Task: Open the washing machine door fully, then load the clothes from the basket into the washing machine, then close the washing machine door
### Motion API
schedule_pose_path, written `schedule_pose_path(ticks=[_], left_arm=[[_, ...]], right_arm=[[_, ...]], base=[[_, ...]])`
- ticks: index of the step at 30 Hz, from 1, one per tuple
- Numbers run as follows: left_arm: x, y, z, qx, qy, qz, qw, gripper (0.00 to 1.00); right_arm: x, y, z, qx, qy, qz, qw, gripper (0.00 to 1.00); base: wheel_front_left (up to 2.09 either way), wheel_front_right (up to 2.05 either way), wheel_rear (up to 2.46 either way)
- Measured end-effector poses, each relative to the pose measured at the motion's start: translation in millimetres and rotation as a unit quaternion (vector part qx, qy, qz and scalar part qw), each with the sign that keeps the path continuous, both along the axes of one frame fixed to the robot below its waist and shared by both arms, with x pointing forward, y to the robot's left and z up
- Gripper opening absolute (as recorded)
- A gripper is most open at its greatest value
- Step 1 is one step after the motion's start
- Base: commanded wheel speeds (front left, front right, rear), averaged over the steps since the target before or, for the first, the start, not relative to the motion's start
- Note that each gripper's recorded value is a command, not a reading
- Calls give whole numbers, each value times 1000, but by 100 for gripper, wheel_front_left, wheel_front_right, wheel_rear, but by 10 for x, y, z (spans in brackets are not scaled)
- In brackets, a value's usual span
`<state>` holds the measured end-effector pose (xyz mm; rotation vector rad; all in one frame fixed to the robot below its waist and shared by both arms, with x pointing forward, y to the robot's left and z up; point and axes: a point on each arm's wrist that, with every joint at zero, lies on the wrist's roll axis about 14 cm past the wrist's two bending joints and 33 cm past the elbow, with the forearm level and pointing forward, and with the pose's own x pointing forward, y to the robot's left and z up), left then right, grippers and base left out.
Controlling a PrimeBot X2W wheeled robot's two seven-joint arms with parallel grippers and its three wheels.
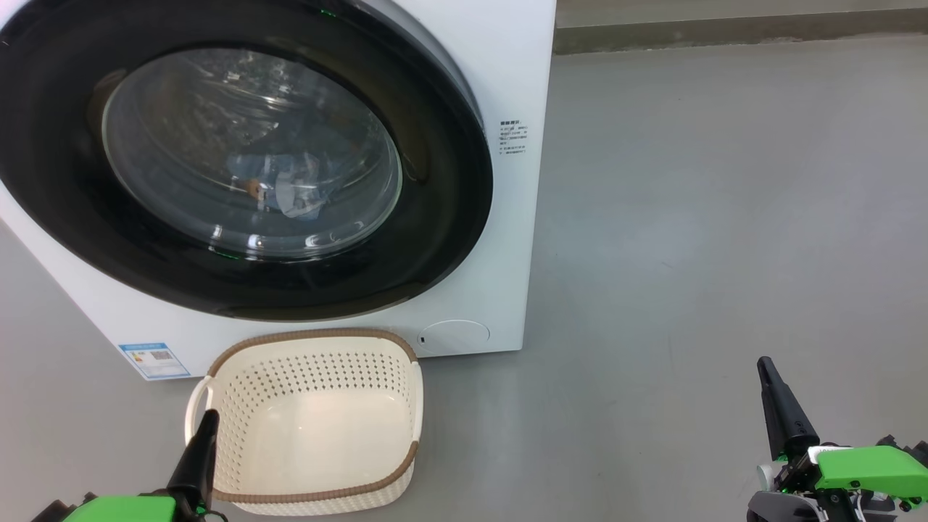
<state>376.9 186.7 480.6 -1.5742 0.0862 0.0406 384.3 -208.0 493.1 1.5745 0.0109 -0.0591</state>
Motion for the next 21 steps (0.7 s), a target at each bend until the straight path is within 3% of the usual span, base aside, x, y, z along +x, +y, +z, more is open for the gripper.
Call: schedule_pose_path(ticks=[21], left_arm=[[1, 0, 1, 0, 0, 0, 1000, 0]], right_arm=[[-1, 0, 0, 0, 0, 0, 1000, 0]], base=[[0, 0, 0]])
